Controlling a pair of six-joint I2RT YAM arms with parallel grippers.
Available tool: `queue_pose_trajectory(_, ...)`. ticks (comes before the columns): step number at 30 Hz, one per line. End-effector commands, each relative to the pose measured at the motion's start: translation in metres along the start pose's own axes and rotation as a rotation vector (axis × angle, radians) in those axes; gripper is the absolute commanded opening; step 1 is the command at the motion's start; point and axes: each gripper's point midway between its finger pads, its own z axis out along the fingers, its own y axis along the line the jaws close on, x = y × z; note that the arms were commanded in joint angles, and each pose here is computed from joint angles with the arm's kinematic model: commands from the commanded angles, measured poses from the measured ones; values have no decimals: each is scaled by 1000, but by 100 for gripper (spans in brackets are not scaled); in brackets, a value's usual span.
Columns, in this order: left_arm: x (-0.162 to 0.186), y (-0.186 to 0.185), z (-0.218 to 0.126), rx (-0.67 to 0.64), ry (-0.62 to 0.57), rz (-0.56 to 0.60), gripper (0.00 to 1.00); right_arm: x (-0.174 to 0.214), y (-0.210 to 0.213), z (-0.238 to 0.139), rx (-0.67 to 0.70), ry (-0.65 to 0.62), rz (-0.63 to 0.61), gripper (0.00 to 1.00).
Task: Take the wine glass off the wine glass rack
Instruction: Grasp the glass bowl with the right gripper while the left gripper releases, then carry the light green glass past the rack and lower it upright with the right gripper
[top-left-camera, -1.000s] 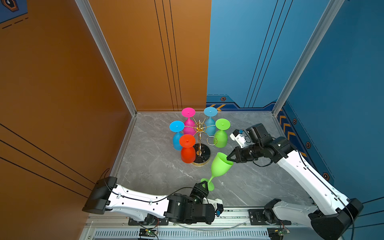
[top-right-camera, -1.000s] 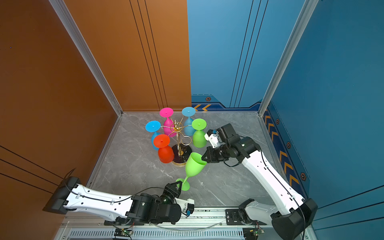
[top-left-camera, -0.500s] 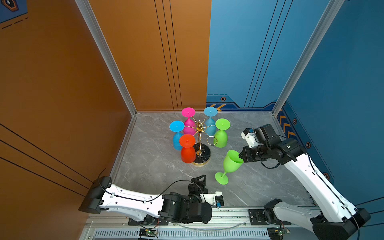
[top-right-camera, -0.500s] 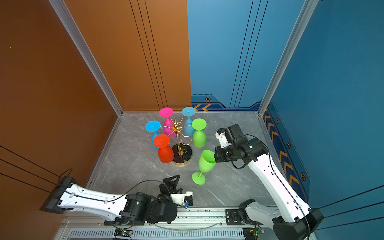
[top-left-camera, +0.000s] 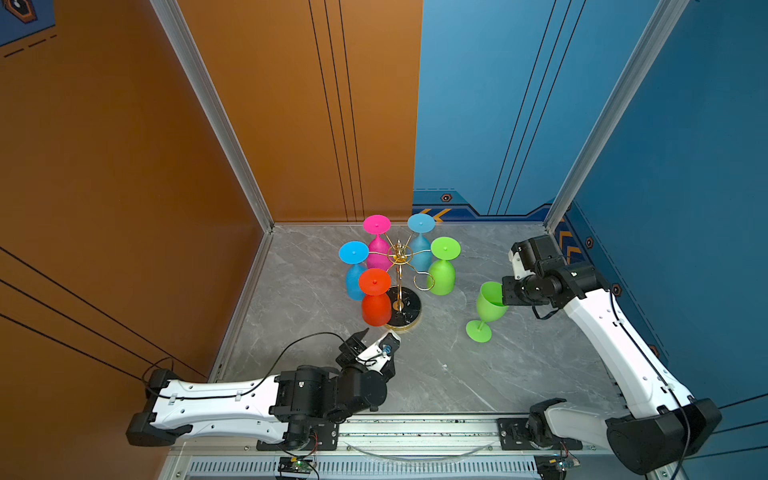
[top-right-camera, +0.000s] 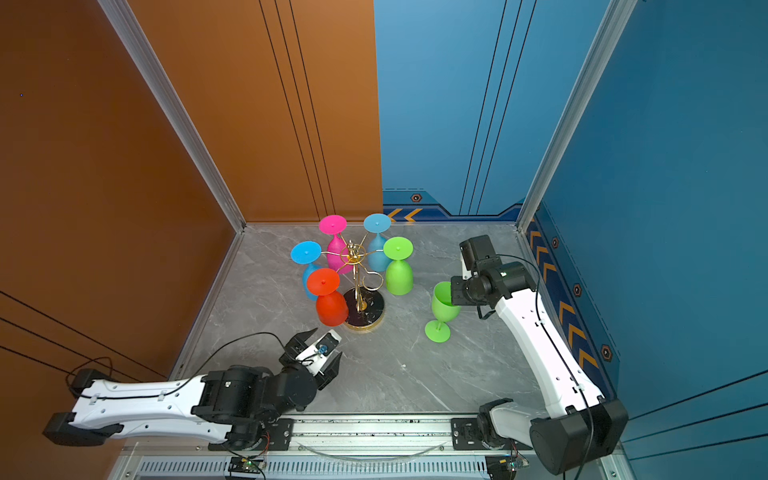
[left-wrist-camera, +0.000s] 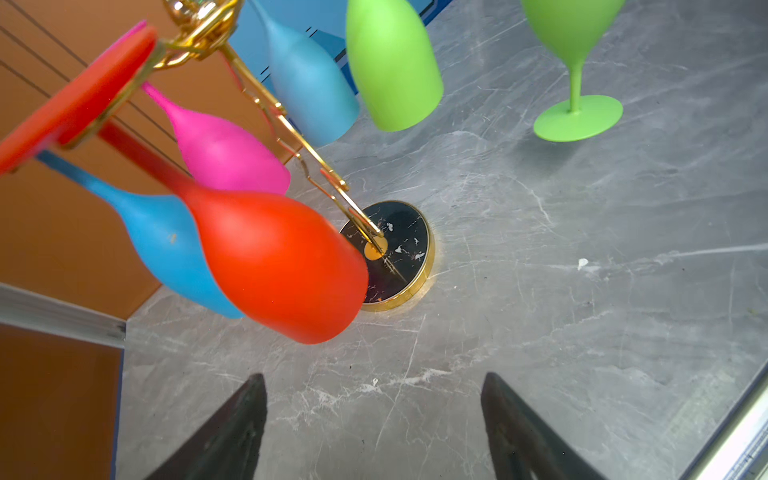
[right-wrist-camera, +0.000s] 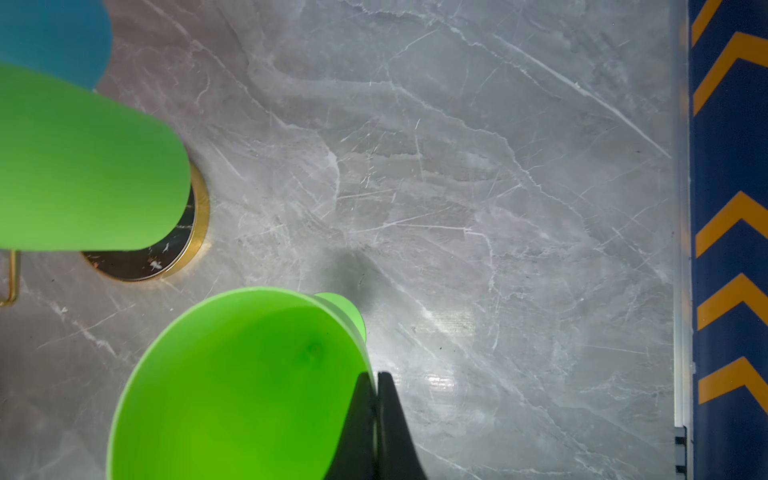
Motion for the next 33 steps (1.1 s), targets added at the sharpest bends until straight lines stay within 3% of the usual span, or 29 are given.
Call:
queue_pose_trajectory(1,21,16,0,-5,54,-114,82,-43,-12,3,65,-125,20,0)
queue_pose_trajectory(9,37,72,-2,-177,107,-258,83,-104,-7,37,86,-230,46,0)
queue_pose_trajectory(16,51,105,0,-296,190,-351,85,-154,9,66,72,-250,39,0)
queue_pose_trajectory(23,62,135,-10,-398,184,-460,95,-197,27,100,30,-248,19,0)
queue_pose_trajectory(28,66,137,-2,-401,213,-476,97,-223,40,123,-6,-254,20,0)
queue_pose_trajectory(33,66,127,11,-324,220,-504,99,-243,50,147,-25,-251,24,0)
